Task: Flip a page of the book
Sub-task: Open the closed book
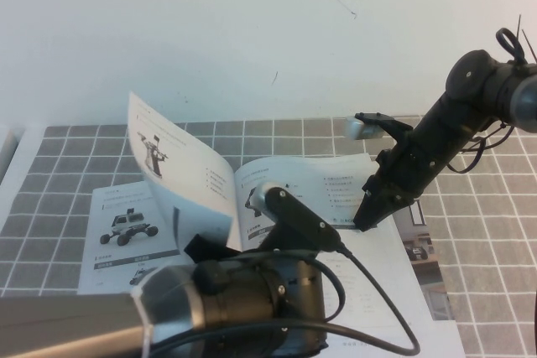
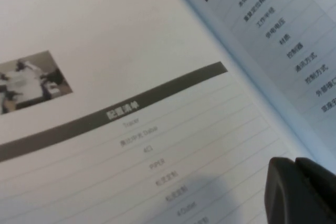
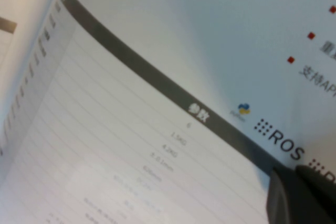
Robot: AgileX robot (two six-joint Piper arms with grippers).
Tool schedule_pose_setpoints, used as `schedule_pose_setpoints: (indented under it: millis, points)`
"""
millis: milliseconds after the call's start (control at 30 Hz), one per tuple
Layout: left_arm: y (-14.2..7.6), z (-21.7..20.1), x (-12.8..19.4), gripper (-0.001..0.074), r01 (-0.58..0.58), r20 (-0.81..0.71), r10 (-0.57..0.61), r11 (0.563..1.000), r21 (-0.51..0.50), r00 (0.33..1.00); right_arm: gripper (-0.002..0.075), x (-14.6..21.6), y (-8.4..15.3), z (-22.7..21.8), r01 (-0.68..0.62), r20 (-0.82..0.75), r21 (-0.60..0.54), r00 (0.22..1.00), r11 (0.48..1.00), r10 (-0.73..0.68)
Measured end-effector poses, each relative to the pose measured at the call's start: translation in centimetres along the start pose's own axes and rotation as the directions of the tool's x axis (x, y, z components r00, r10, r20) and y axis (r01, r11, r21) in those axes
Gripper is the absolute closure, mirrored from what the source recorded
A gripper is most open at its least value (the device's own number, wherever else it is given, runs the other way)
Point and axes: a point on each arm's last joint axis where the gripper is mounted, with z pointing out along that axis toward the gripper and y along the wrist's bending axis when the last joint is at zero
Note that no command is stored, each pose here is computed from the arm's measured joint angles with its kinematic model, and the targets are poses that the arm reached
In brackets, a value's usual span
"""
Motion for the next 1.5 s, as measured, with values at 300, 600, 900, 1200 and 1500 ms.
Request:
schedule_pose_setpoints:
  millis: [300, 600, 900, 1200, 1500]
  points:
    - [2.6, -4.4, -0.8, 0.0738, 0.083, 0.124, -0.091, 0.994, 0.068, 0.988, 0.0727, 0.0, -0.1, 0.0, 0.002, -0.005, 0.006, 1.000, 1.000, -0.002]
    - [5.3, -7.0, 0.0, 0.0738, 0.148, 0.112, -0.147, 0.989, -0.002, 0.983, 0.0727, 0.0, -0.1, 0.0, 0.004, -0.005, 0.006, 1.000, 1.000, -0.004]
    - [4.6, -5.3, -0.4, 0.0738, 0.146, 0.094, -0.147, 0.989, 0.021, 0.985, 0.0727, 0.1, -0.2, 0.0, -0.024, -0.015, 0.020, 1.000, 1.000, 0.024]
    - [7.4, 1.2, -1.3, 0.0738, 0.258, 0.035, -0.258, 0.966, 0.026, 0.965, 0.0727, 0.2, -0.3, -0.1, -0.079, -0.031, 0.051, 0.996, 0.996, 0.081]
    - [8.8, 7.4, -1.2, 0.0738, 0.317, -0.035, -0.315, 0.944, 0.091, 0.948, 0.0727, 0.2, -0.2, -0.1, -0.108, -0.033, 0.055, 0.993, 0.993, 0.110]
